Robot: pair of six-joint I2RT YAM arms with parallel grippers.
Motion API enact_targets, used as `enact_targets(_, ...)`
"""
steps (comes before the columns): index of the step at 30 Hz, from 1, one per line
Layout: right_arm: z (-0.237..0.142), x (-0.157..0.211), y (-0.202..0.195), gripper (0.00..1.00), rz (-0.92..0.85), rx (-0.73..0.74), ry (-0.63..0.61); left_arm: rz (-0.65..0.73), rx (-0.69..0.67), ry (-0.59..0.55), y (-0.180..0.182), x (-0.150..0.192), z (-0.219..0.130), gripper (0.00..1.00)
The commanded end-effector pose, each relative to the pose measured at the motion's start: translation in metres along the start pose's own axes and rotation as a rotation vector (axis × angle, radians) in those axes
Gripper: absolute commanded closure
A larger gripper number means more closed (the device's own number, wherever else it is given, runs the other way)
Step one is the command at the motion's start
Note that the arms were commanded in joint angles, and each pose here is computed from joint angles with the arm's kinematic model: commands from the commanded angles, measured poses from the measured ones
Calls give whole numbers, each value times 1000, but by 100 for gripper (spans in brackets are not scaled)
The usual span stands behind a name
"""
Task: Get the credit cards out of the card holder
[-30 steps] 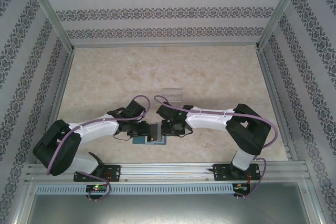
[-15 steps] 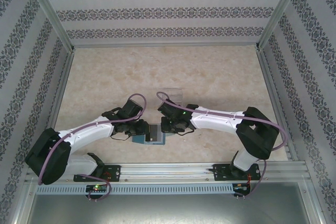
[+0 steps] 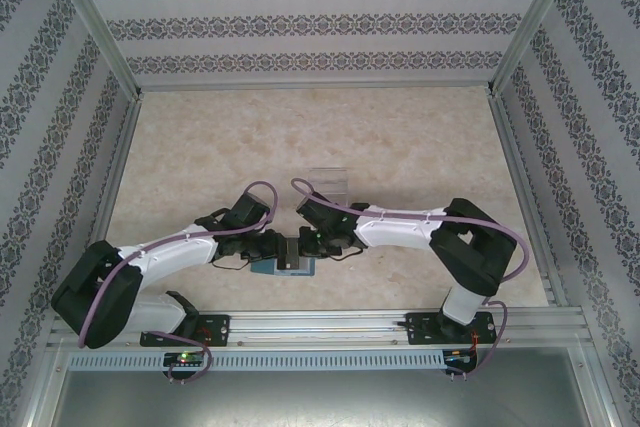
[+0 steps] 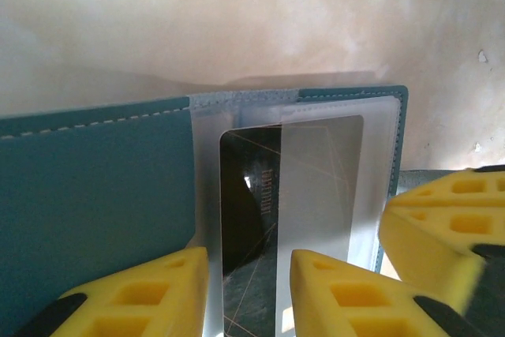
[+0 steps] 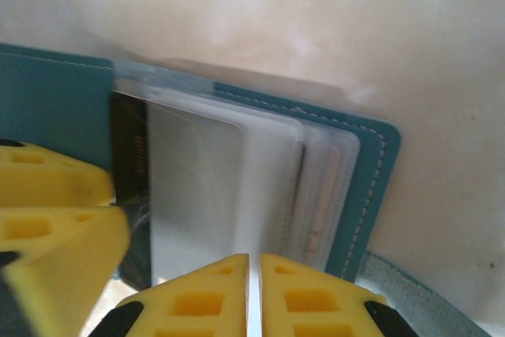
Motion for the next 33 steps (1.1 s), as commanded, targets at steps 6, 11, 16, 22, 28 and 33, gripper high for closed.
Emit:
enact_targets(6, 10, 10, -8, 87, 19, 28, 45, -34, 48, 9, 3, -2, 9, 69)
enact_targets(11, 9, 10, -8, 87, 17, 32, 44, -37, 55, 6, 3, -2, 9, 75)
enact_targets(16, 9, 10, -9, 87, 19, 43, 43, -36, 37, -10, 5, -1, 4, 81)
enact_targets(22, 7, 10, -10, 87, 20, 49, 40, -36, 2, -33, 11, 0, -5, 84)
enact_targets(28, 7, 10, -10, 87, 19, 57, 39, -35, -15, -46, 14, 3, -13, 84)
enact_targets(33, 7, 10, -11, 87, 19, 64, 38, -34, -35, -51, 18, 4, -17, 85)
Point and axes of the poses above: each hand's point on the last joint's axis, 136 mm out from that joint toward the fingers, its own z axis out along the fingers, its own y axis along the line the jaws close on, x = y × z, the point moved 7 cm from there along -z, back along the fingers, and after that the axes turned 3 degrees about -z, right-handed, at the moved point
